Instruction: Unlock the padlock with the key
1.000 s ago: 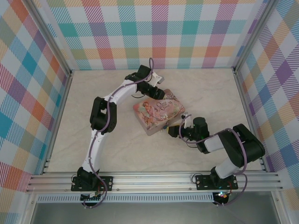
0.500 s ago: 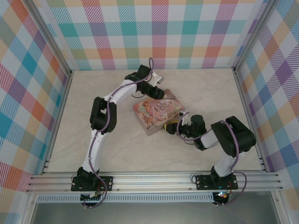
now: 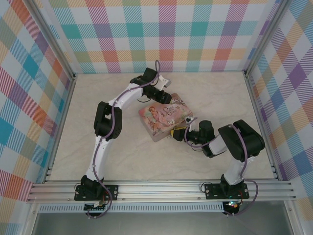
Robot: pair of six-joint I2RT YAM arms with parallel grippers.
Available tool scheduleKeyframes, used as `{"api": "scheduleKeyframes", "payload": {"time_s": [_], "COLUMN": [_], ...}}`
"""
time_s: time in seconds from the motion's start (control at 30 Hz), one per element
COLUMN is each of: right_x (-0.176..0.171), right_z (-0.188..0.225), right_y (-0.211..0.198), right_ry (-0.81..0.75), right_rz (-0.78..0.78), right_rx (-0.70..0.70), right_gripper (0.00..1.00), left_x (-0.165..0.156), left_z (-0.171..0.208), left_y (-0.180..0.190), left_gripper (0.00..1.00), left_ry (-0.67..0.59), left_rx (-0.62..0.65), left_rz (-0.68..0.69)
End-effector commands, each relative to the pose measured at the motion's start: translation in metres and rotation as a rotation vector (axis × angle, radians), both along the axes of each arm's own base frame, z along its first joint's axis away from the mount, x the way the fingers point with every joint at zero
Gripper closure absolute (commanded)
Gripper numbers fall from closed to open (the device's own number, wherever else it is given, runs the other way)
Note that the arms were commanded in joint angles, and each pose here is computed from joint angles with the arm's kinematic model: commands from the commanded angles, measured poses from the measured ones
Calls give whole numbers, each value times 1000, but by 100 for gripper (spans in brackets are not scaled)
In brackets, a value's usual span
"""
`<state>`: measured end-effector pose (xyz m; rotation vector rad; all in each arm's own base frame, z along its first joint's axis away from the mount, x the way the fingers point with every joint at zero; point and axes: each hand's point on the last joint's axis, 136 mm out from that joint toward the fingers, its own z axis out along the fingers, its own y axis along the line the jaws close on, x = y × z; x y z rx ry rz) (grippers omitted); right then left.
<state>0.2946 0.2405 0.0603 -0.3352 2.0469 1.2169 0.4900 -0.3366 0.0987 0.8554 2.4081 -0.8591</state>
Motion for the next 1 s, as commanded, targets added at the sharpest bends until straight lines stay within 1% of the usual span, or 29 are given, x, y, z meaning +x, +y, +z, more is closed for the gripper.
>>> {"api": "scheduleKeyframes", "payload": {"time_s": [0.0, 0.2, 0.37, 0.8, 0.97], "right_x": [-1, -3, -6, -9, -10], "right_z": [23, 22, 19, 16, 15], "right_y": [12, 10, 7, 5, 4], "right_ry": [-75, -77, -74, -70, -69], "right_rz": [57, 46, 38, 40, 36], "right_rx": [64, 61, 49, 29, 24], "right_gripper": [44, 51, 59, 69, 77], "left_x": [-2, -3, -3, -4, -3], "left_z": [-35, -35, -34, -33, -31], "left_y": [20, 21, 22, 23, 23], "left_gripper": [50, 50, 50, 50, 50], "left_ry": [60, 60, 57, 53, 48], "left_rx": [114, 115, 116, 118, 119], "left_rz": [50, 51, 50, 52, 52]}}
